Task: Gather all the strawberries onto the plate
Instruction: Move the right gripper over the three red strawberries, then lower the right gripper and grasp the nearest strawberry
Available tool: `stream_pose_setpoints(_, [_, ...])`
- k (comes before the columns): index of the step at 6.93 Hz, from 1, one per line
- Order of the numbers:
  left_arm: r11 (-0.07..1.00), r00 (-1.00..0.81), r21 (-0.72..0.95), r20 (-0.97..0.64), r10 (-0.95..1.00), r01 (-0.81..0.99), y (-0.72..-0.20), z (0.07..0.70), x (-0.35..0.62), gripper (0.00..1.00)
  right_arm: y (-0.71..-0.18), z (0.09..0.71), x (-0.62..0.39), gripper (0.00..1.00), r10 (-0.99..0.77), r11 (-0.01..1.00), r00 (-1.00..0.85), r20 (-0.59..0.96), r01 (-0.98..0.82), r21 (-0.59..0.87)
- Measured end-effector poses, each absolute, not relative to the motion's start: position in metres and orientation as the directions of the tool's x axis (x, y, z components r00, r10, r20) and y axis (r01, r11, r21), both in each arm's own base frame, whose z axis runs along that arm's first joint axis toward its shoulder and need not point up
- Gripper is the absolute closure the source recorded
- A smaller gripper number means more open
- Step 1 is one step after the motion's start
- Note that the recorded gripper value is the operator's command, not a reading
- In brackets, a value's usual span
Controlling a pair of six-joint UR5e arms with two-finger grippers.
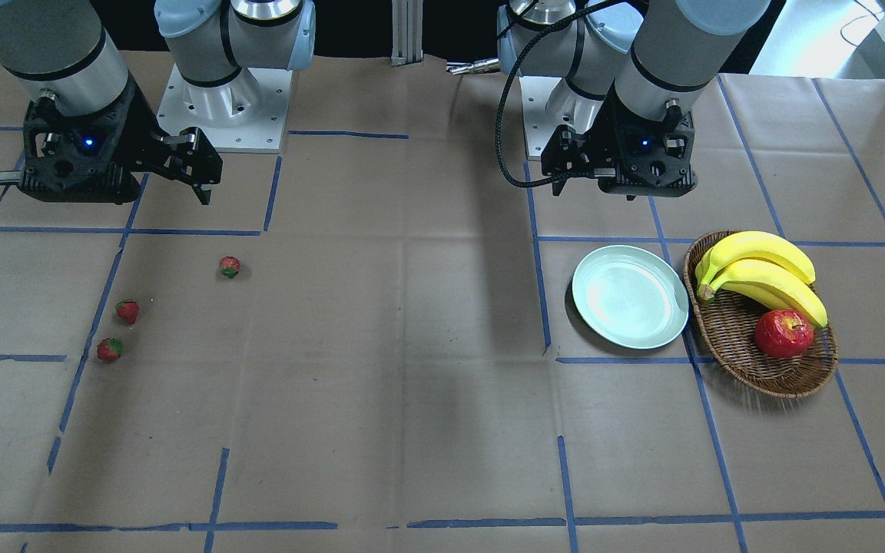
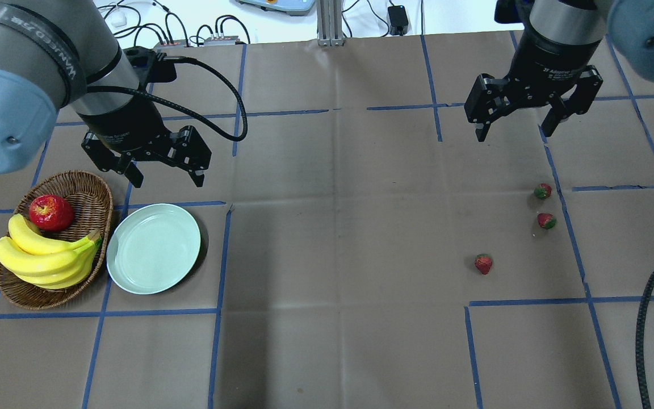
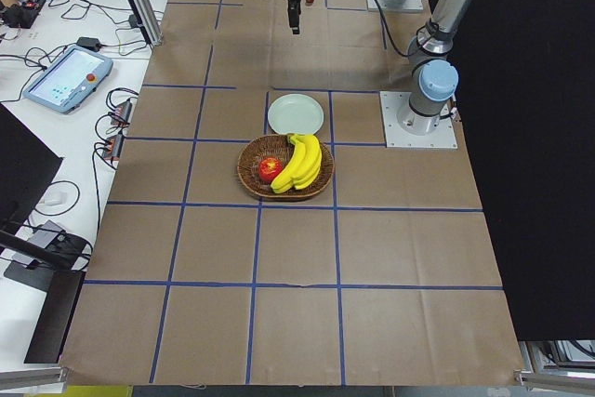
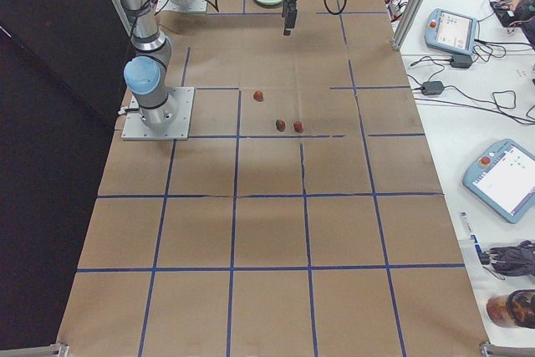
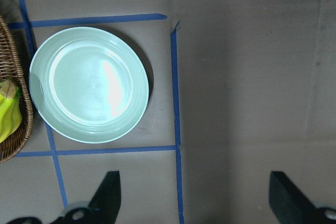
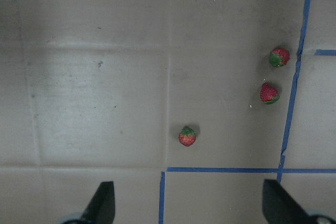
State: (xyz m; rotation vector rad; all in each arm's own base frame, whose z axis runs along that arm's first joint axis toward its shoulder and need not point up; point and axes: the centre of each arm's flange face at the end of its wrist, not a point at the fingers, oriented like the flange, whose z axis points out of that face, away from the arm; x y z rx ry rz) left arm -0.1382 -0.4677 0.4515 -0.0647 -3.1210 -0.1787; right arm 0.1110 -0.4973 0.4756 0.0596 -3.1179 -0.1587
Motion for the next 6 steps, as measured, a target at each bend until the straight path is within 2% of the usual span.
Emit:
stream_pose_setpoints(3, [0.993,-0.999,0.114,0.017,0.04,0.042,-0.467,0.452,-0.138,0.0,-0.432,0.441,0.083,0.0,-0.022,0.994,-1.0,0.006,-0.022,0.11])
stream_pose_setpoints(6, [0.992,-0.999,0.115,0.018,0.04,0.042,-0.467,0.451,-0.139,0.0,-0.399,0.359,0.083,0.0,-0.02,0.998,-1.0,0.011,-0.019,0.053])
